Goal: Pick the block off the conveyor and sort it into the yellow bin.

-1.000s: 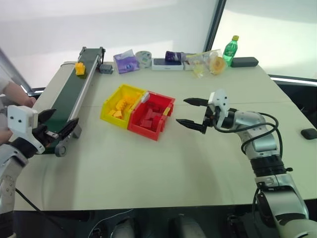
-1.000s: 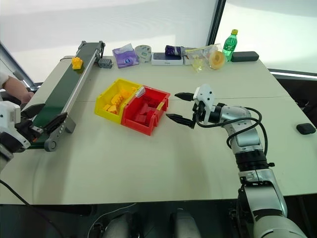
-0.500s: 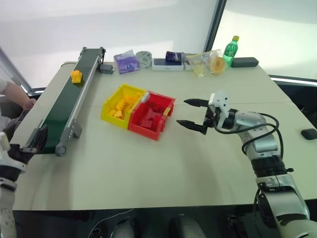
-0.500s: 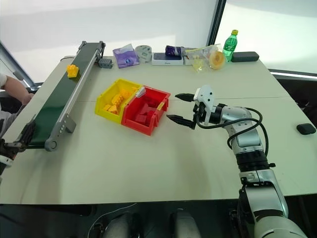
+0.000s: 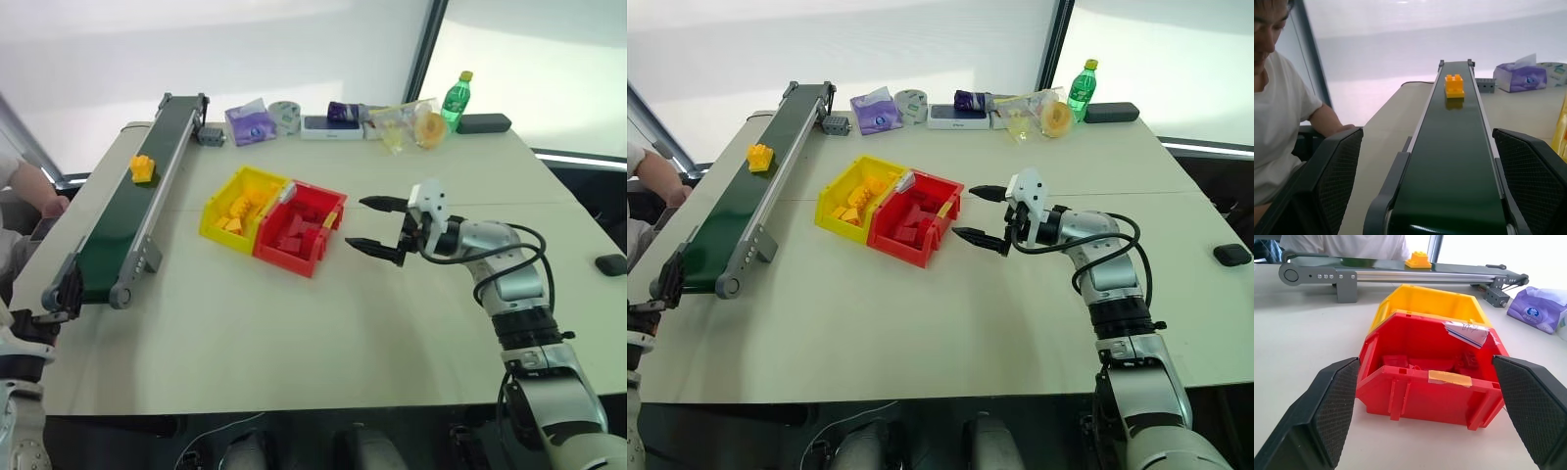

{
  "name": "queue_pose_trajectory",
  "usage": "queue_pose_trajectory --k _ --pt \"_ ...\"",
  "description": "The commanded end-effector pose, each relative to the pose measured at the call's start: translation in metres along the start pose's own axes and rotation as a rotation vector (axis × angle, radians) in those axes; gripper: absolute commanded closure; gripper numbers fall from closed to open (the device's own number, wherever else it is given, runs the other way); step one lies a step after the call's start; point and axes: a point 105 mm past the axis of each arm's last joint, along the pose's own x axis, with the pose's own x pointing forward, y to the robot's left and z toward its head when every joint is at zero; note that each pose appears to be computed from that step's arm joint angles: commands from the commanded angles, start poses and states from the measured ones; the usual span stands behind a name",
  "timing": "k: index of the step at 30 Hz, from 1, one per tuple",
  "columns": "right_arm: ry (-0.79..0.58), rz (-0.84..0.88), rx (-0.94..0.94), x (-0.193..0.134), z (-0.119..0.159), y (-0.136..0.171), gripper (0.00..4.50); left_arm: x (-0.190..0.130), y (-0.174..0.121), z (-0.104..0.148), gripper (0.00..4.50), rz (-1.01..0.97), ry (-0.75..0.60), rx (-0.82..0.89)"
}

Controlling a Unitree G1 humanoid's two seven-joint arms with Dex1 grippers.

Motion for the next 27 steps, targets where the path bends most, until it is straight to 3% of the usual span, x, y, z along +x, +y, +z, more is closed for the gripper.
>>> queue_pose_trajectory --k 1,15,23,27 --pt "-0.039 -0.005 -0.048 -0.001 0.017 -0.004 0.00 0.006 -0.001 0.011 0.03 -0.014 -0.035 0.014" --pt "-0.139 0.029 -0.009 0.000 0.029 0.005 0.00 0.025 -0.008 0.011 0.03 -0.059 -0.007 0.003" --pt "-0.188 0.183 0.075 0.009 0.043 0.031 0.00 0.063 -0.011 0.012 0.03 -0.057 0.140 -0.023" --pt "-0.173 0.170 0.066 0.014 0.040 0.030 0.00 0.082 -0.022 -0.001 0.03 -0.123 0.260 0.001"
